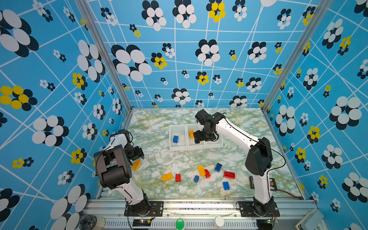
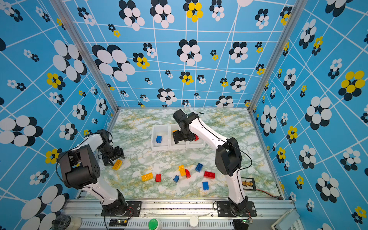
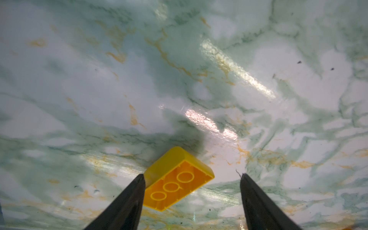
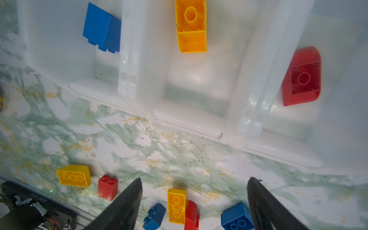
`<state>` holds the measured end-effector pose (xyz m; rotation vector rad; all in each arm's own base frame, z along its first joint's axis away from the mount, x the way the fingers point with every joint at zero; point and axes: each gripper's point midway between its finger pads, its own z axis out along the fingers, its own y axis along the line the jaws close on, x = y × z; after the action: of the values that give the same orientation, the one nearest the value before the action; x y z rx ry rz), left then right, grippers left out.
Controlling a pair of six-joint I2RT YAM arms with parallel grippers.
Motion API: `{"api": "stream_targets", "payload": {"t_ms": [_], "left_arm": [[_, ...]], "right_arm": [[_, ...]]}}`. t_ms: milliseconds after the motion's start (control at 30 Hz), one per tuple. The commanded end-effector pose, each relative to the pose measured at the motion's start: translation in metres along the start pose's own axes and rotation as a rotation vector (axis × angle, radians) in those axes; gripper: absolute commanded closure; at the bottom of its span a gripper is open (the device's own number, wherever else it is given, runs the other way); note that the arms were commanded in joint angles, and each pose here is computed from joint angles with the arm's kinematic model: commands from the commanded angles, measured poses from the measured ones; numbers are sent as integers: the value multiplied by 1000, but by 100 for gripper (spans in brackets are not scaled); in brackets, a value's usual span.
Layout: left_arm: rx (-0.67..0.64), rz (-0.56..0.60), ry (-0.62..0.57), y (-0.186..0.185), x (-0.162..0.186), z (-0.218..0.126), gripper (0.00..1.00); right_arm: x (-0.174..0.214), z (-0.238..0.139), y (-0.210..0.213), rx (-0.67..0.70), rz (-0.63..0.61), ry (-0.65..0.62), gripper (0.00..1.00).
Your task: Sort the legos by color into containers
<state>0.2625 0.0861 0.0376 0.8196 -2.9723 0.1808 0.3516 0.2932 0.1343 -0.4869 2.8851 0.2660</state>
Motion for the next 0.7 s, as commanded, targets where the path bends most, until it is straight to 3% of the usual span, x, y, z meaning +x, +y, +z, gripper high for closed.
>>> {"api": "stream_targets", "payload": {"t_ms": [0, 300, 667], "left_arm": [[19, -4, 39, -8, 13, -1, 24], [-6, 21, 66, -16, 22, 4, 25], [-50, 23, 105, -10, 25, 7, 39]], "right_arm": [[-3, -8, 0, -24, 31, -35, 16], [1, -9, -4, -32, 53, -47, 16], [14, -7, -10, -41, 88, -65, 16]]}}
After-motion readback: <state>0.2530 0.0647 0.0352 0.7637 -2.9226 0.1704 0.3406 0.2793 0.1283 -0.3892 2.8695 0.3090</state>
